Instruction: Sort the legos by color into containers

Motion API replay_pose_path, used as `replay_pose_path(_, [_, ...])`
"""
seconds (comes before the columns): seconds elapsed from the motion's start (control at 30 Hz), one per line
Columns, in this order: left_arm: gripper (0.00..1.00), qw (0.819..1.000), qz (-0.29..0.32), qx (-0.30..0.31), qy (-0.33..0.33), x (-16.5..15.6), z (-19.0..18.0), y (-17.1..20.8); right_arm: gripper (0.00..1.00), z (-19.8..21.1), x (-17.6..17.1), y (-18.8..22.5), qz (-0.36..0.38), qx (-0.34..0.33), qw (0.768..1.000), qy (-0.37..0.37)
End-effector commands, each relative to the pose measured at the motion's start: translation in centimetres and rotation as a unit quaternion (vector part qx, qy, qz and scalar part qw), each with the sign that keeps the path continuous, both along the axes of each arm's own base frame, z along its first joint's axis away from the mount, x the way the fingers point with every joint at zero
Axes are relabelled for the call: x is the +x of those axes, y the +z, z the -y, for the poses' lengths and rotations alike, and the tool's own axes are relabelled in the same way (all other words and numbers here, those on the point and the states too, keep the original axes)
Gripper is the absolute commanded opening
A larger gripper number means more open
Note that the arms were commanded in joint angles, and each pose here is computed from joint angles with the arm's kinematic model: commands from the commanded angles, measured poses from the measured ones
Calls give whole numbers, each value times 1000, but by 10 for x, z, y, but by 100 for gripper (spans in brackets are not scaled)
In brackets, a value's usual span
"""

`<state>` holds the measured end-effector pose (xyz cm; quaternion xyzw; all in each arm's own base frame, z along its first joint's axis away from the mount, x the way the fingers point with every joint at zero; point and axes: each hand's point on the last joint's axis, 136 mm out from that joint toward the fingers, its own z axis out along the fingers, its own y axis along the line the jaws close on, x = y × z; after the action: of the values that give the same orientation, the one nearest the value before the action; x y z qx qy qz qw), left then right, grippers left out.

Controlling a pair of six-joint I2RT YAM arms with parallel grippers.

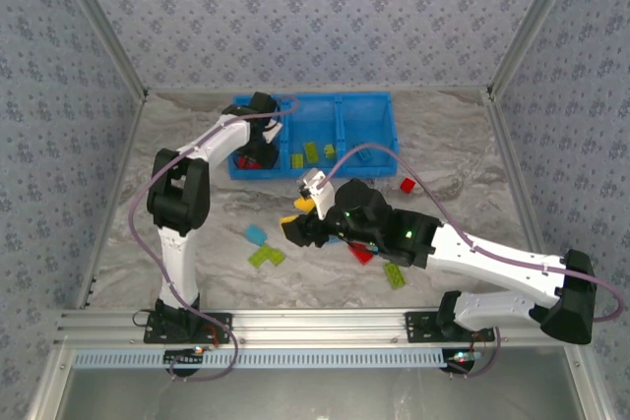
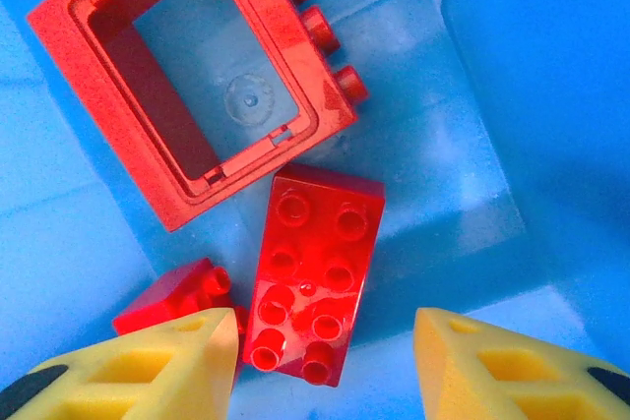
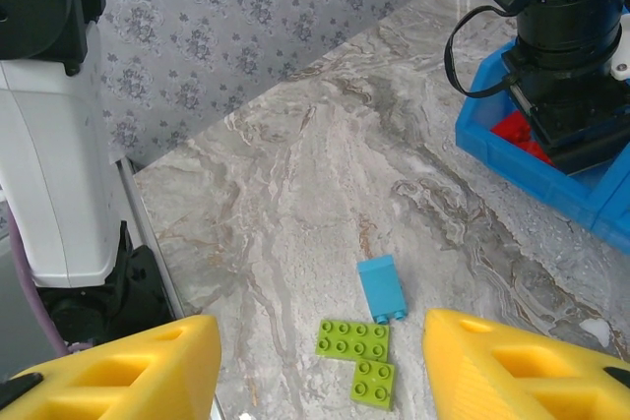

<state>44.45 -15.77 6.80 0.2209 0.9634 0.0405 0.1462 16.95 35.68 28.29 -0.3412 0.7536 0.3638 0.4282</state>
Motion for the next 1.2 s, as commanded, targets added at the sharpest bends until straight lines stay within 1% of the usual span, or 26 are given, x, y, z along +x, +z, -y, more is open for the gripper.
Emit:
replay_pose_path(0.0, [51, 1000, 31, 2, -2, -3, 0, 32, 59, 1, 5, 4, -2, 6, 1000, -12])
replay_pose_path(0.1, [49, 998, 65, -1, 13, -2, -3, 60, 59, 3, 6, 5, 1, 3, 1000, -17])
replay_pose_path(0.17, [48, 995, 95, -8, 36, -4, -8, 83, 59, 7, 8, 5, 4, 0, 1000, -23])
replay_pose_path(0.23, [48, 990, 121, -19, 64, -11, -15, 107, 58, 12, 9, 6, 7, -1, 1000, -29])
replay_pose_path(0.3, [49, 985, 141, -41, 89, -25, -20, 129, 58, 18, 10, 6, 9, -5, 999, -36])
replay_pose_path(0.37, [50, 979, 155, -71, 109, -44, -25, 147, 58, 25, 11, 7, 13, -8, 999, -44])
replay_pose_path(0.43, [51, 973, 160, -111, 124, -72, -27, 164, 58, 34, 13, 7, 16, -13, 998, -54])
replay_pose_path(0.5, [53, 967, 149, -166, 127, -101, -23, 176, 58, 42, 16, 7, 18, -17, 998, -66])
replay_pose_path(0.6, [56, 952, 136, -246, 125, -148, -13, 194, 58, 58, 22, 3, 13, -26, 995, -95])
replay_pose_path(0.67, [59, 938, 128, -297, 122, -176, -7, 203, 58, 69, 26, 0, 11, -36, 993, -116])
replay_pose_path(0.73, [63, 921, 121, -349, 120, -203, 0, 212, 57, 83, 33, -9, 3, -59, 987, -148])
replay_pose_path(0.83, [64, 894, 109, -420, 114, -234, 14, 221, 58, 102, 46, -30, -26, -97, 975, -198])
replay_pose_path(0.9, [64, 880, 108, -450, 107, -250, 25, 221, 57, 111, 52, -48, -49, -127, 966, -220])
replay_pose_path(0.93, [63, 875, 114, -458, 105, -257, 28, 220, 57, 115, 56, -59, -64, -146, 960, -232])
replay_pose_path(0.97, [63, 875, 119, -458, 105, -263, 30, 216, 58, 117, 58, -68, -76, -158, 955, -239])
replay_pose_path(1.07, [63, 880, 137, -442, 106, -273, 31, 205, 58, 114, 65, -99, -115, -185, 946, -239])
replay_pose_path(1.1, [62, 875, 151, -448, 100, -273, 34, 210, 58, 108, 67, -107, -123, -192, 946, -231])
replay_pose_path(1.17, [61, 875, 178, -437, 106, -273, 29, 215, 58, 84, 64, -114, -120, -203, 954, -186])
